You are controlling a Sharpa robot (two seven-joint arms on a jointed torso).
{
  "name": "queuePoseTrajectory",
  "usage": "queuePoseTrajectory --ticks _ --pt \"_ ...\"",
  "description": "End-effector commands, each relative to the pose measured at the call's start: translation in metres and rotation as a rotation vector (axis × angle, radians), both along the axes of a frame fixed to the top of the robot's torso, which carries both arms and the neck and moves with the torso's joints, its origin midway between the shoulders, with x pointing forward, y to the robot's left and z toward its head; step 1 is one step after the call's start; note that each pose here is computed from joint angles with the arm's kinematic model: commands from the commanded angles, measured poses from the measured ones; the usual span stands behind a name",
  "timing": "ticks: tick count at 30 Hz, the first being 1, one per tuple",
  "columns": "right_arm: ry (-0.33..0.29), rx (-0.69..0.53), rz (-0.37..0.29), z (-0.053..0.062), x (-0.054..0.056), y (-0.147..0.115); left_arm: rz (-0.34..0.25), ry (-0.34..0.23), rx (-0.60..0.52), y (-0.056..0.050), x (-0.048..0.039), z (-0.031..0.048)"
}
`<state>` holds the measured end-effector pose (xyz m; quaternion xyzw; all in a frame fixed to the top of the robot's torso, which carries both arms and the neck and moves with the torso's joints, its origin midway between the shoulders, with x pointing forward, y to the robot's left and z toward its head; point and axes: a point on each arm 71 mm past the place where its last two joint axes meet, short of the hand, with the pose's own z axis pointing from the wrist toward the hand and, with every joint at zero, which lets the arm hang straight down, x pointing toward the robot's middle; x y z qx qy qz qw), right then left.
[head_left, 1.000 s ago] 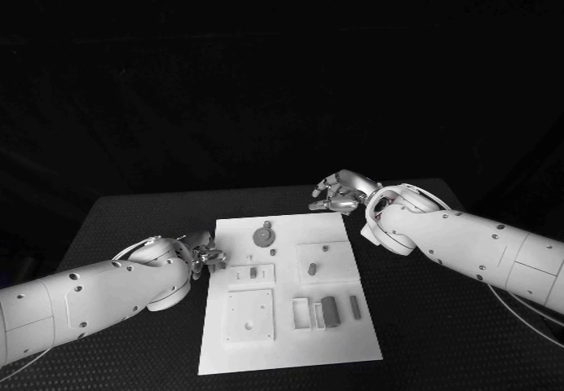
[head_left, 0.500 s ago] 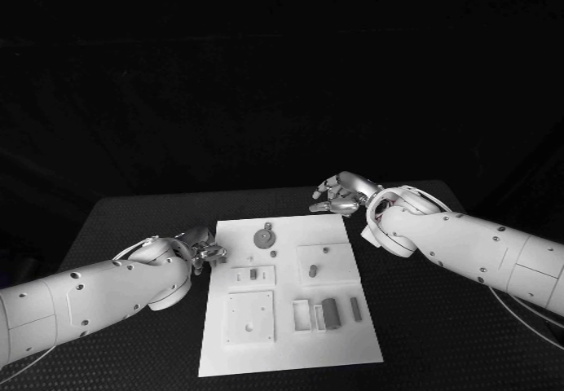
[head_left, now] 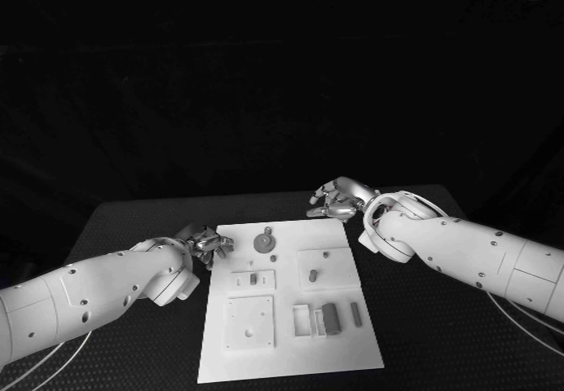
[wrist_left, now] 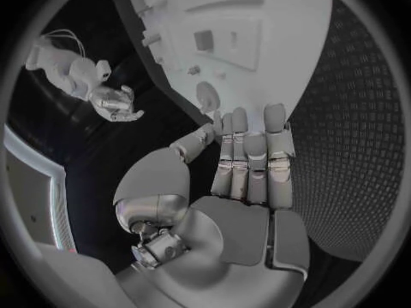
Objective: Assemble the parts on the task board
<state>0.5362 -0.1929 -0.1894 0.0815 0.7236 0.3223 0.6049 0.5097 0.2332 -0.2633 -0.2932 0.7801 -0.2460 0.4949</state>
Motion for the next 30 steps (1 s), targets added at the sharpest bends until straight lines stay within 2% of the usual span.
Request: queuePoseTrajectory --ticks 1,7,14,22,30 --pt "0.015 0.019 0.028 -0.001 -0.004 0.008 0.07 0.012 -0.273 -0.004 0.0006 0.002" --pt "0.022 0.043 0.061 -0.003 -0.012 0.02 0.102 0.067 -0.462 -0.009 -0.0022 0.0014" --pt "0.04 0.065 0.111 -0.011 -0.025 0.043 0.113 0.094 -0.579 -0.018 -0.0068 0.0024" --pt "0.079 0.115 0.114 -0.018 -0.035 0.063 0.118 0.096 -0.638 -0.024 -0.0096 0.0039" --pt "0.076 0.145 0.081 -0.023 -0.039 0.083 0.106 0.087 -0.662 -0.03 -0.0116 0.0058"
